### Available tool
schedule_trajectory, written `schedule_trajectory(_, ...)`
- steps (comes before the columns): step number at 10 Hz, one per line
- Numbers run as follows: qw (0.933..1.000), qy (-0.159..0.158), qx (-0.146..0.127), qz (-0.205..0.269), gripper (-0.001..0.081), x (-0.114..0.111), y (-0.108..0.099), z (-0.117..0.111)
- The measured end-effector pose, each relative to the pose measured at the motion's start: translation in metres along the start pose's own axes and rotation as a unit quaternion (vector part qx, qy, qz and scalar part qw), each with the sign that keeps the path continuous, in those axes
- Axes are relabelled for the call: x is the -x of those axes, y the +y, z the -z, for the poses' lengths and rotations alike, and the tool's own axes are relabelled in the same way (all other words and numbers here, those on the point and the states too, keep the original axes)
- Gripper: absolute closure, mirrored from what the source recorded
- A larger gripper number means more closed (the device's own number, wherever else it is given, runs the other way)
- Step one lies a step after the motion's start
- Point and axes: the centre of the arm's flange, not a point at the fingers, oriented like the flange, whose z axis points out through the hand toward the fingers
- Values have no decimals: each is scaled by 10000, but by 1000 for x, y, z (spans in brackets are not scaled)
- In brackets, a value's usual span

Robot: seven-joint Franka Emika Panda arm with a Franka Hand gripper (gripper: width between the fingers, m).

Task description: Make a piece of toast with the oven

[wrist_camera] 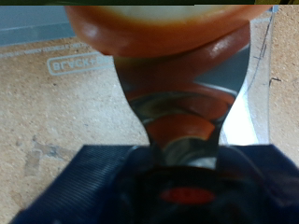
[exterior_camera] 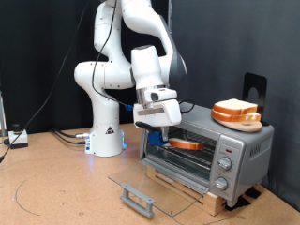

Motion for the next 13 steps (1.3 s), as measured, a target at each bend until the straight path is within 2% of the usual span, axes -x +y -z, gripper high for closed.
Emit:
schedule_trajectory(3, 9982, -5, -599, 17, 412, 13, 8, 14)
schedule_trajectory(5, 9977, 3, -680, -44, 412, 21, 12, 25)
schedule_trajectory(8, 9952, -168, -747, -602, 412, 35, 18, 35)
schedule_trajectory(13, 9907, -413, -922, -909, 412, 22, 5, 19)
